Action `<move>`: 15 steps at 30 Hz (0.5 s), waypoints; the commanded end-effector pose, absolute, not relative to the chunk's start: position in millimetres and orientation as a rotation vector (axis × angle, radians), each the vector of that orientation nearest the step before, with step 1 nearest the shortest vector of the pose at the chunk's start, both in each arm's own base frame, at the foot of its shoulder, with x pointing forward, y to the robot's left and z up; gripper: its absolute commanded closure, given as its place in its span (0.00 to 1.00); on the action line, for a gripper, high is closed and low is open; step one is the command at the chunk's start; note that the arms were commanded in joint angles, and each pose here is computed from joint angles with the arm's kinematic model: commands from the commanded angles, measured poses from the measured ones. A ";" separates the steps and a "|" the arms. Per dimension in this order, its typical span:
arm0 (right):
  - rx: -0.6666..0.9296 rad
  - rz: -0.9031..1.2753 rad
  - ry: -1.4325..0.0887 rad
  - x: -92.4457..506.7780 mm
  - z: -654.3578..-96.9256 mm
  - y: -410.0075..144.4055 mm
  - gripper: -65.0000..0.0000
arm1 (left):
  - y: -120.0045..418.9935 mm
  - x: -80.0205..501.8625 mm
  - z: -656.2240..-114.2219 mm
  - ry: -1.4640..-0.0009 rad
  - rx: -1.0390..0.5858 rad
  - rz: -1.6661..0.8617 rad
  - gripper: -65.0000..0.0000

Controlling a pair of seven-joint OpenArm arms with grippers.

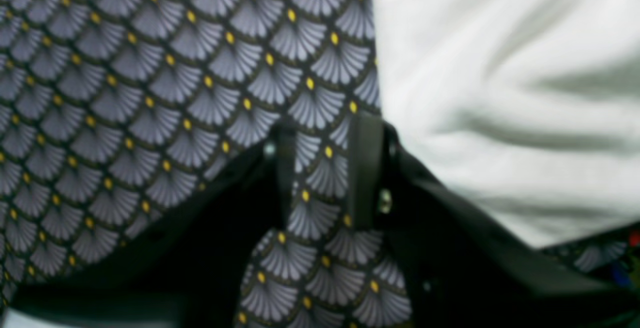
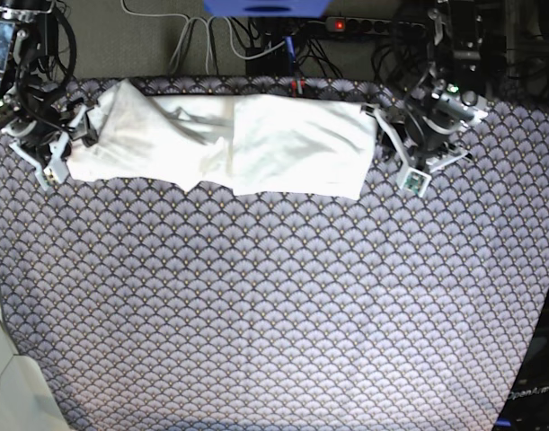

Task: Fold the T-shirt properly
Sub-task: 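Grasp both ends of the shortened bundle with both grippers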

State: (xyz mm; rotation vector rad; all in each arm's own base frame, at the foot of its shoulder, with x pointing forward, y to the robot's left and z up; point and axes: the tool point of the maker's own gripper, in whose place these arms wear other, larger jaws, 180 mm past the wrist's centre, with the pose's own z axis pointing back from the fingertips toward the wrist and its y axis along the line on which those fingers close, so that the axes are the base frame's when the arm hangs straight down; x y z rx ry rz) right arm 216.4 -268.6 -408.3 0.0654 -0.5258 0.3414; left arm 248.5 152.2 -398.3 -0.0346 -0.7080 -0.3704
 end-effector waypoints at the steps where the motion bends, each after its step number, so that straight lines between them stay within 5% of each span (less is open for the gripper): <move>1: 0.057 0.351 -0.560 223.8 -398.4 -272.3 0.48 | 150.7 256.0 -390.3 -0.747 -0.040 -0.373 0.72; 15: 0.114 0.304 -0.525 214.0 -418.9 -260.2 0.48 | 149.6 259.4 -390.0 -0.753 -0.044 -0.366 0.72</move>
